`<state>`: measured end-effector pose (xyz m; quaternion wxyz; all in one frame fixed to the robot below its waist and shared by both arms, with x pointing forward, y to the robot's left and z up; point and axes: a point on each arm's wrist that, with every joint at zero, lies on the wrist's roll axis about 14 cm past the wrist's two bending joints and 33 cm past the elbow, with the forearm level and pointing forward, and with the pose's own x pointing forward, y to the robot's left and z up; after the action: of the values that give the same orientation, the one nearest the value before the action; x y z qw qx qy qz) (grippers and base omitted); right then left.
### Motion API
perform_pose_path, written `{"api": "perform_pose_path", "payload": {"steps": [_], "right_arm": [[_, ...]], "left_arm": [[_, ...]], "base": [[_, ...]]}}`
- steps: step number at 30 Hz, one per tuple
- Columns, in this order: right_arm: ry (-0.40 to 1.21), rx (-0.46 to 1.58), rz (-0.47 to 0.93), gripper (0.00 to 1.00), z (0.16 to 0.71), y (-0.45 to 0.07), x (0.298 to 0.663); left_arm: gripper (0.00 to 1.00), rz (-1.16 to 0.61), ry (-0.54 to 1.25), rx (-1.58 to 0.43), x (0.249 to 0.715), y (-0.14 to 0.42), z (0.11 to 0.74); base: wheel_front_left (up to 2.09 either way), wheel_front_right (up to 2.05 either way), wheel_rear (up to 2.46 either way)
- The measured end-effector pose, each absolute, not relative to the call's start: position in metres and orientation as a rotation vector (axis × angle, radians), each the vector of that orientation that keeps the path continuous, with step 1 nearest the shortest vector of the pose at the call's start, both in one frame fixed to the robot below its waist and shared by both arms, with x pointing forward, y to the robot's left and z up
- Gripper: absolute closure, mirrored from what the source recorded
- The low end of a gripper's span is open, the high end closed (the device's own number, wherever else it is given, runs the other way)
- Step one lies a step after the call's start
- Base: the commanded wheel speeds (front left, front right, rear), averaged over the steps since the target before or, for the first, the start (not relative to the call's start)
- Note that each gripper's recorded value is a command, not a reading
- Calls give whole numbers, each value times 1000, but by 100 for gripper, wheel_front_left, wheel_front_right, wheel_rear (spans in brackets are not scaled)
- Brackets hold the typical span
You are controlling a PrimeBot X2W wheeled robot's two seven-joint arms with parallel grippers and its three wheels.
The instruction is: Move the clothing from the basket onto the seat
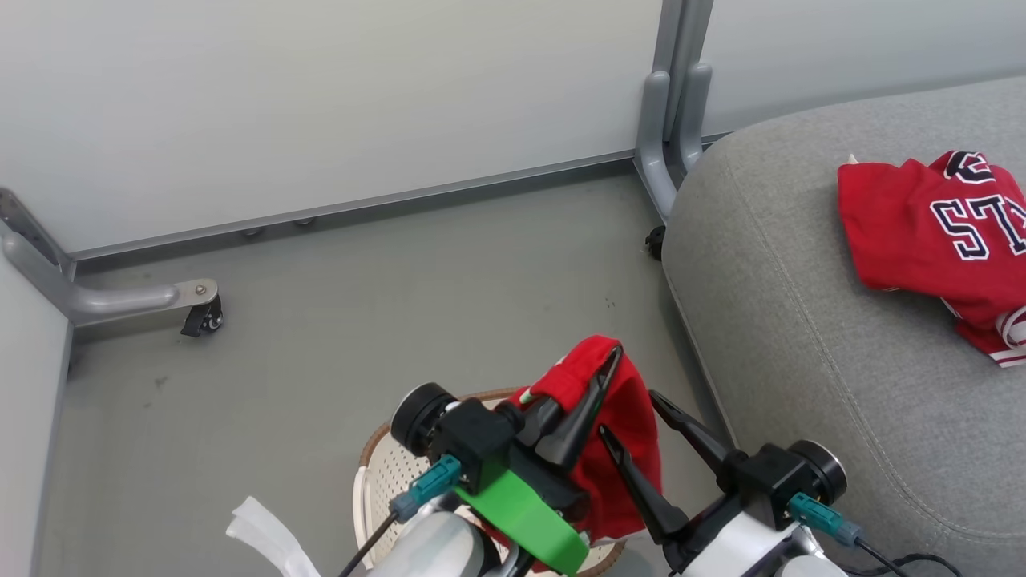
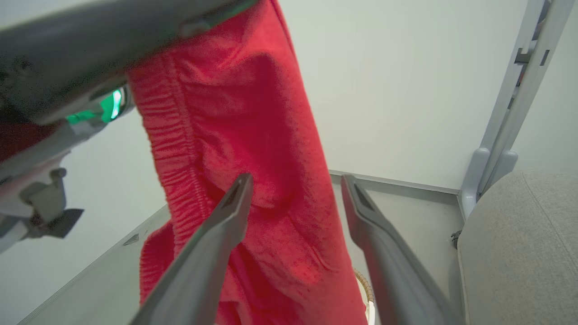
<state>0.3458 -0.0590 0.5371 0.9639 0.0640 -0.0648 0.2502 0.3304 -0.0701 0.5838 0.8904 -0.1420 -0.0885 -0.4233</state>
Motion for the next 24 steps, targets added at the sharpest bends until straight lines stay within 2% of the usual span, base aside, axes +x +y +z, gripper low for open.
{"api": "perform_pose_path", "payload": {"steps": [15,16,18,19,20,24], "right_arm": [[54,125,506,0,480,-59,339],[69,119,510,14,475,-59,338],[90,110,520,58,469,-57,336],[92,108,523,85,468,-56,336],[93,111,528,100,468,-55,337],[109,114,550,100,465,-49,336]], "left_arm": [[100,-902,-239,-273,331,-68,600],[100,-901,-239,-272,332,-68,600],[100,-904,-241,-270,331,-68,600],[100,-904,-241,-268,332,-68,600],[100,-905,-242,-267,332,-68,600],[100,-903,-237,-259,334,-66,597]], "base": [[0,0,0],[0,0,0],[0,0,0],[0,0,0],[0,0,0],[0,0,0]]}}
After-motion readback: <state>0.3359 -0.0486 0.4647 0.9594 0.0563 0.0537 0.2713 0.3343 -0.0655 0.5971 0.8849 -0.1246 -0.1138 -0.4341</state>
